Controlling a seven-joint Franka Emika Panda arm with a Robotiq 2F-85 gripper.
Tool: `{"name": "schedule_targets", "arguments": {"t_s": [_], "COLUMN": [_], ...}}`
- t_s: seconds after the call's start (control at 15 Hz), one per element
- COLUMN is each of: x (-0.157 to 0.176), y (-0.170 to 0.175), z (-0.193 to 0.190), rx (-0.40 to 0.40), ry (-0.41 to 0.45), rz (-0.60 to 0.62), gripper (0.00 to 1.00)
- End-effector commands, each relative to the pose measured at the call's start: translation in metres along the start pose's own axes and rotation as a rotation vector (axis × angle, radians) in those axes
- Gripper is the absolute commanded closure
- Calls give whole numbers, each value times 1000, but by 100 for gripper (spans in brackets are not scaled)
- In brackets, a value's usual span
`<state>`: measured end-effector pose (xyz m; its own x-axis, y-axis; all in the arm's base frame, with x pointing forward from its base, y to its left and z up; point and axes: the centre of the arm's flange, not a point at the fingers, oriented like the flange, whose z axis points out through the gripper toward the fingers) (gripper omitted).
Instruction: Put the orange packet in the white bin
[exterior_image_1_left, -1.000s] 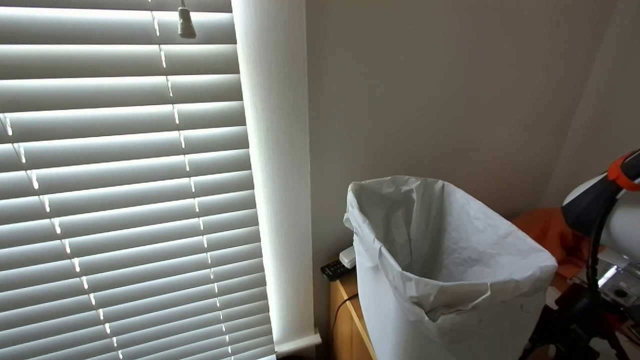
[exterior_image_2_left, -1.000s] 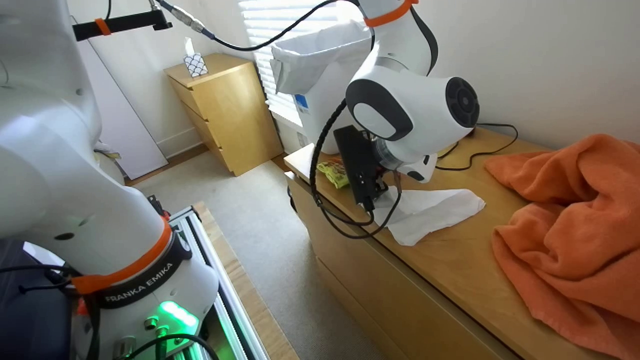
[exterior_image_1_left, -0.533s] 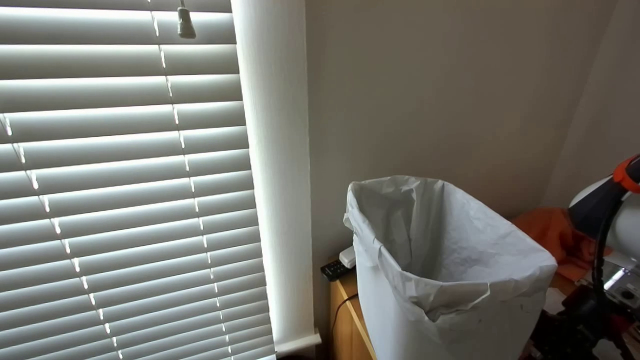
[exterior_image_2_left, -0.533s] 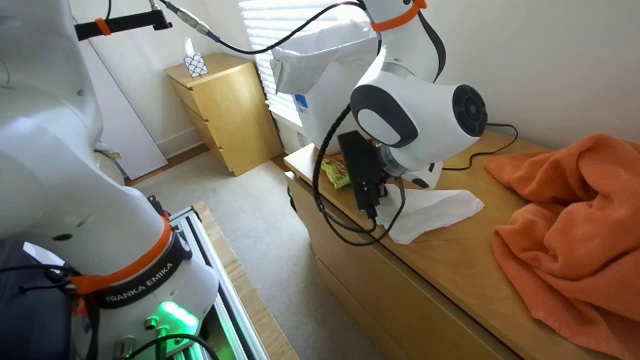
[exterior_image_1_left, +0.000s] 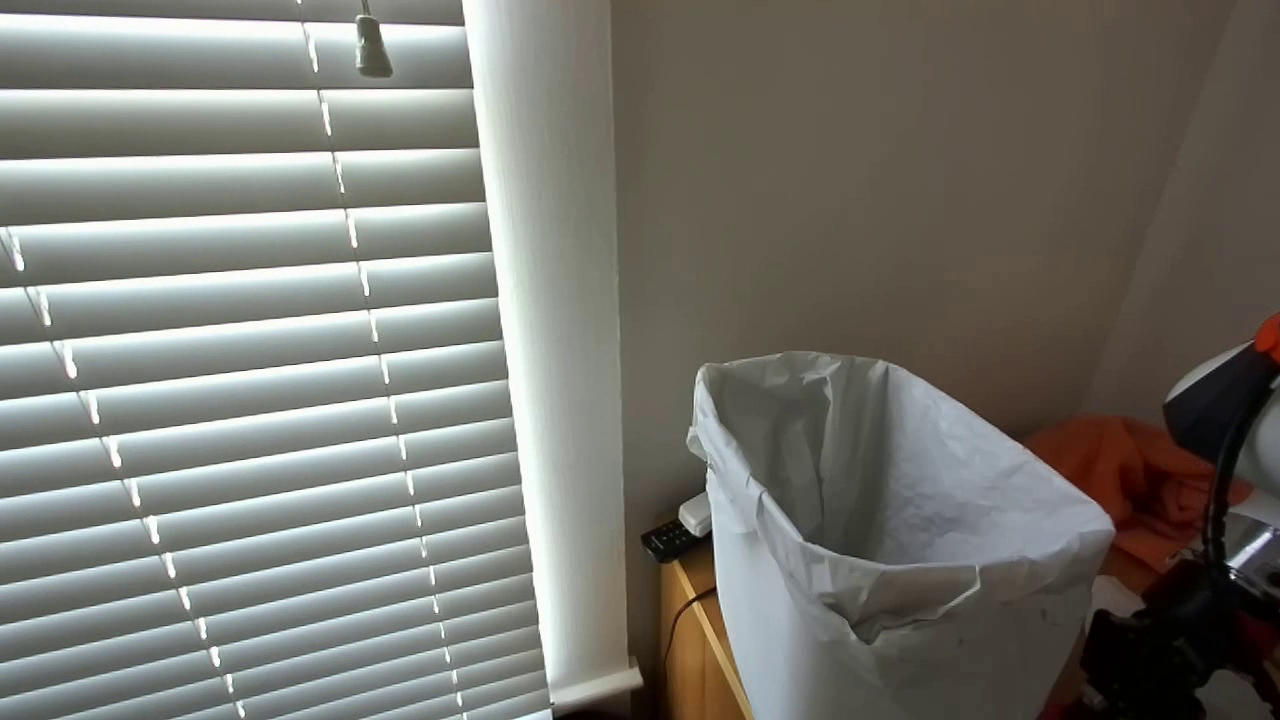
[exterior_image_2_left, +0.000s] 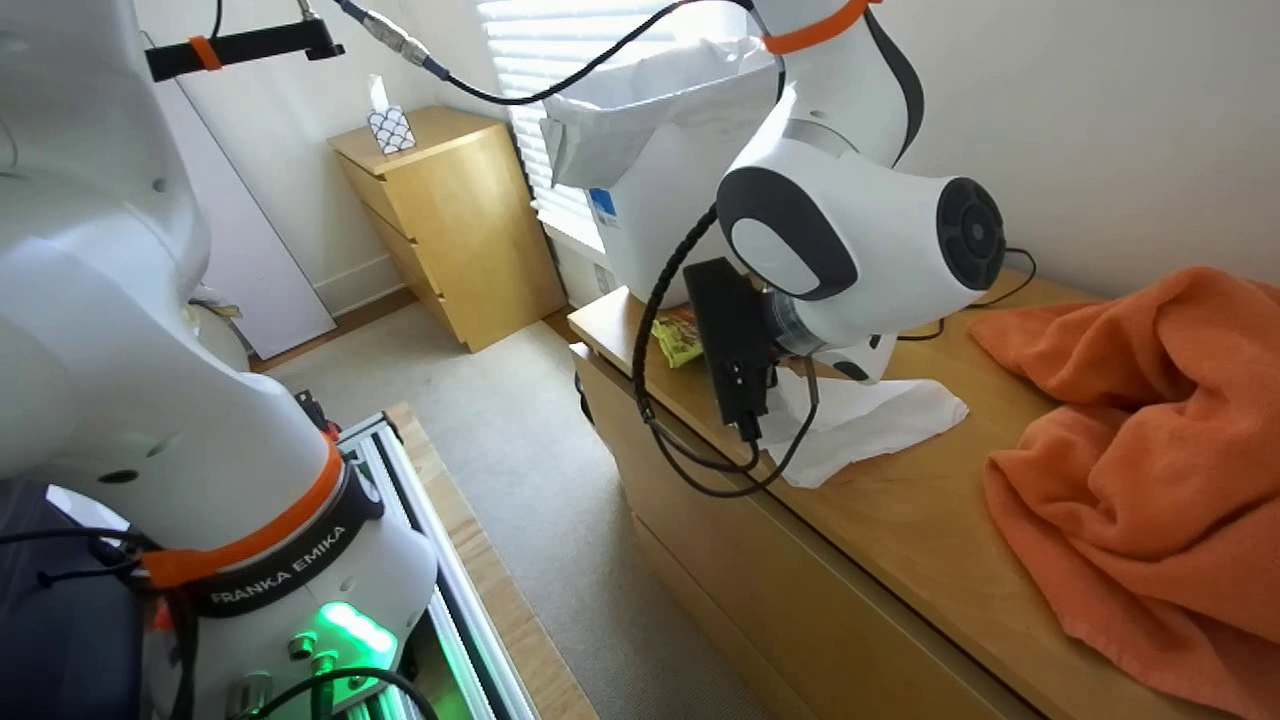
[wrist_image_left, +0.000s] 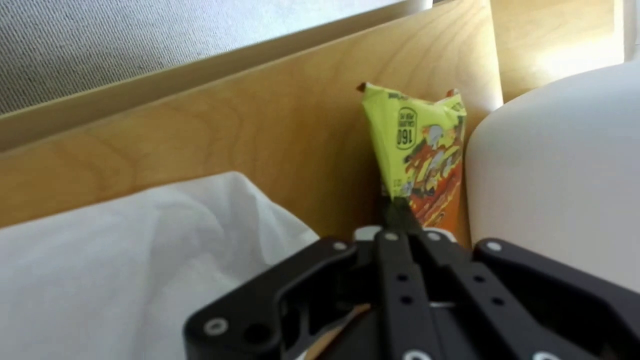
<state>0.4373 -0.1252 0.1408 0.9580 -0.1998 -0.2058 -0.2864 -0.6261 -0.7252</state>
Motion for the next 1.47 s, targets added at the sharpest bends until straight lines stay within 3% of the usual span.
{"name": "schedule_targets", "arguments": {"t_s": [0.0,0.47,0.8,0.87,1.4], "x": [-16,-40,-63,-38,-52], "y": [-5,-18,-55,-38,-70], "z": [-33,-116,-175,-159,-202], "rx": [53,98,107,102,84], "ry": [10,115,201,173,243], "rz": [-38,-91,-173,-145,-240], "gripper": [100,100,100,99,100]}}
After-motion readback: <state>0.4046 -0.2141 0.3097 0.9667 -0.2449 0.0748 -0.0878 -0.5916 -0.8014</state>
